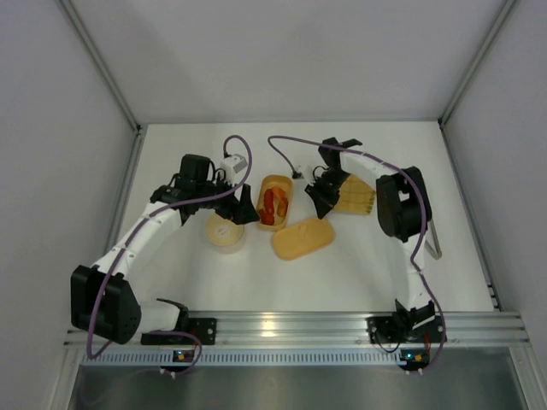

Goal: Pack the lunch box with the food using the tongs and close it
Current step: Pick up the box lid from the center of the board.

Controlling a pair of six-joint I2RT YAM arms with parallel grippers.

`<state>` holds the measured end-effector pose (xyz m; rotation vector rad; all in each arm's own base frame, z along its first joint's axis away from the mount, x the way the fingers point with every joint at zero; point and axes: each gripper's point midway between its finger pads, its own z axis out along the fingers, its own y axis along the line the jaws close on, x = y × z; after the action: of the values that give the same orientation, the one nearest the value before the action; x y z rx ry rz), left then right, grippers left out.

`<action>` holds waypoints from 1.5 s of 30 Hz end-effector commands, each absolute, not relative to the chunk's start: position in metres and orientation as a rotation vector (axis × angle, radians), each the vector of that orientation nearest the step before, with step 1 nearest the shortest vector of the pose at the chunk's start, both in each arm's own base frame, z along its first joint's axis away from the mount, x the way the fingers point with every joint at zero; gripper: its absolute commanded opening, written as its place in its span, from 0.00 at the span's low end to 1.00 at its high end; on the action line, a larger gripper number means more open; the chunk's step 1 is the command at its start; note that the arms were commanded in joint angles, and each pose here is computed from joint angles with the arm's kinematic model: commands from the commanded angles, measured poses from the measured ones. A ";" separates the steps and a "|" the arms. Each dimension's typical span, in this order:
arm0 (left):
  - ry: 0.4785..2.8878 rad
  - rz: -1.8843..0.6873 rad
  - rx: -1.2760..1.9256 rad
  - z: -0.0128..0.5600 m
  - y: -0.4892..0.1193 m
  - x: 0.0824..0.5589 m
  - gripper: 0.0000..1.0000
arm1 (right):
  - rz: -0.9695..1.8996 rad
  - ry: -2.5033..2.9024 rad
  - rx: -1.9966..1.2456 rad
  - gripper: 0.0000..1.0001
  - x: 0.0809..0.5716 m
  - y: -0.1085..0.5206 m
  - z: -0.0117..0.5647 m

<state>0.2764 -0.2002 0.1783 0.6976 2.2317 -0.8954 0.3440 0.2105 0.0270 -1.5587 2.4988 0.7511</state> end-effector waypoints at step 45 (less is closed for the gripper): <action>2.054 -0.878 1.345 0.097 -0.323 0.260 0.58 | 0.925 2.184 -1.610 0.00 0.284 0.229 0.116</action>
<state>0.2540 -0.3098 0.0988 1.3104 2.1300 -0.8774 0.2850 0.2133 0.0897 -1.5960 2.3200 0.8959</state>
